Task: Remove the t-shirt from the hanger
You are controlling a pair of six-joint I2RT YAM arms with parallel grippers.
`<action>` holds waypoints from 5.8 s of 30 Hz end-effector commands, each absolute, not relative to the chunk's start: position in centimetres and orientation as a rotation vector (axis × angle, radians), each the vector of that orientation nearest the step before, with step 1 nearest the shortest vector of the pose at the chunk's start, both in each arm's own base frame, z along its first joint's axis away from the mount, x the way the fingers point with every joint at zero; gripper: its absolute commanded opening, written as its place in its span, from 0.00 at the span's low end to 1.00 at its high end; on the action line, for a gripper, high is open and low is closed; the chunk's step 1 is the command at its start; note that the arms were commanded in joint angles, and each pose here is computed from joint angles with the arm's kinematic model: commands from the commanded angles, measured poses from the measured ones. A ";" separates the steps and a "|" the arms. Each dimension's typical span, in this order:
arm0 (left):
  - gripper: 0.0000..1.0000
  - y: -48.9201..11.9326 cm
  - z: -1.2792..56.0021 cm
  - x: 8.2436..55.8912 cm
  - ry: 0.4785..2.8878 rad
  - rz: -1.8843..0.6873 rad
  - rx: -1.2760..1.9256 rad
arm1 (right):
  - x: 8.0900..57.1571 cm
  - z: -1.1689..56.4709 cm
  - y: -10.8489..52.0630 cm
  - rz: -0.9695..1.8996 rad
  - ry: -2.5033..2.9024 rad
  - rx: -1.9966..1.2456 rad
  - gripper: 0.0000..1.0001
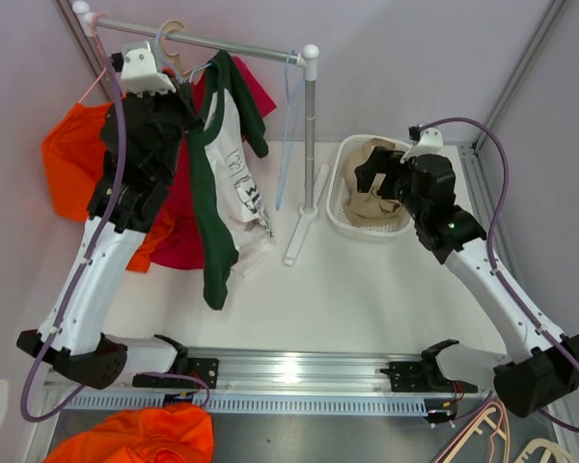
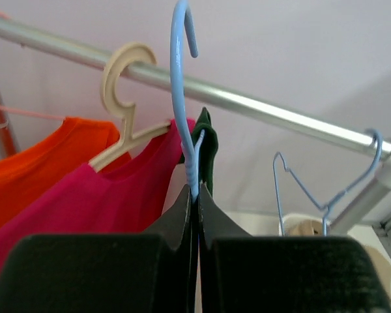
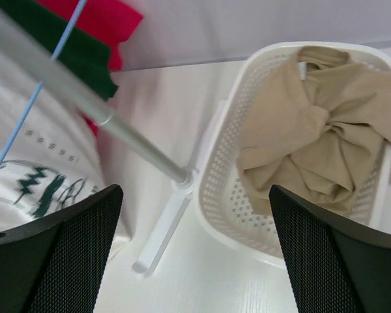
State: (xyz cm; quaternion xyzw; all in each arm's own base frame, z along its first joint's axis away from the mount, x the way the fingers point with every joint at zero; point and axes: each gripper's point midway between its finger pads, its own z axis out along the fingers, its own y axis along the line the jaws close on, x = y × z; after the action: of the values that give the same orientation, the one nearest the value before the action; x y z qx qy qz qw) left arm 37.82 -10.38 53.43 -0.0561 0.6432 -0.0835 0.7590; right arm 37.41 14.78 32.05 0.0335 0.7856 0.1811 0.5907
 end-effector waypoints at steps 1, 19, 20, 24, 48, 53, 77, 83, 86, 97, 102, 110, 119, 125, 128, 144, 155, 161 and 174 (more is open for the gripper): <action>0.01 -9.4 53.8 35.4 1.378 -0.207 -0.226 | 34.8 36.7 17.3 0.523 1.667 -0.077 0.99; 0.01 -9.1 48.6 32.1 1.494 0.109 -0.542 | 15.5 35.6 34.4 0.938 1.424 -0.863 1.00; 0.01 -9.4 48.7 31.9 1.495 0.100 -0.534 | 15.4 36.0 34.9 0.956 1.400 -0.855 1.00; 0.01 -9.8 49.2 31.3 1.493 0.090 -0.526 | 15.5 35.1 37.1 0.976 1.395 -0.871 0.99; 0.01 -8.1 49.6 34.5 1.500 -0.002 -0.508 | 7.6 31.1 38.9 1.058 1.459 -1.026 0.00; 0.01 -8.4 49.2 36.3 1.511 0.039 -0.504 | 1.9 28.0 38.4 1.121 1.503 -1.119 0.00; 0.01 -5.2 55.2 35.2 1.427 0.139 -0.490 | 0.4 18.3 42.3 1.028 1.653 -1.191 0.00; 0.01 -4.5 56.5 35.5 1.399 0.164 -0.484 | -0.7 16.6 41.8 1.068 1.683 -1.188 0.00; 0.01 -4.4 56.4 35.5 1.404 0.162 -0.484 | -0.4 17.2 41.7 1.056 1.674 -1.172 0.00; 0.01 -10.7 50.9 28.5 1.655 -0.289 -0.294 | 11.1 18.1 43.0 0.766 1.807 -0.950 0.00; 0.01 -10.5 47.6 24.1 1.758 -0.342 -0.192 | 16.8 16.8 42.4 0.671 1.929 -0.812 0.00; 0.01 -5.8 46.1 19.3 1.756 -0.311 -0.184 | 20.8 15.1 45.6 0.643 2.020 -0.871 0.13; 0.01 -0.3 47.2 17.9 1.721 -0.086 -0.288 | 21.4 8.2 48.9 0.567 2.191 -1.049 0.99; 0.01 0.8 48.3 17.4 1.658 -0.074 -0.301 | 21.3 3.5 47.8 0.447 2.294 -1.073 0.99; 0.01 0.8 49.1 17.8 1.631 -0.072 -0.301 | 20.7 1.5 46.5 0.387 2.351 -1.112 0.97; 0.01 -1.2 50.4 19.7 1.564 -0.109 -0.273 | 17.0 19.4 35.7 0.628 2.222 -0.860 0.00; 0.01 -3.9 52.7 22.2 1.552 -0.126 -0.233 | 26.3 43.4 19.6 0.499 1.782 -0.118 0.00; 0.01 -4.5 55.2 24.4 1.458 -0.084 -0.262 | 31.3 49.4 17.8 0.395 1.663 -0.059 0.00; 0.01 -6.6 56.4 28.9 1.397 -0.077 -0.216 | 40.2 61.0 12.4 0.488 1.347 -0.025 0.00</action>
State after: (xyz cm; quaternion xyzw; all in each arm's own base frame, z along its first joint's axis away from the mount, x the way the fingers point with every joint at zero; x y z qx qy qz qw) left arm 28.22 -6.22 54.90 -0.1049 0.6633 -0.0220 0.7407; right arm 42.34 11.83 53.33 0.0332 0.7092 0.1618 0.6854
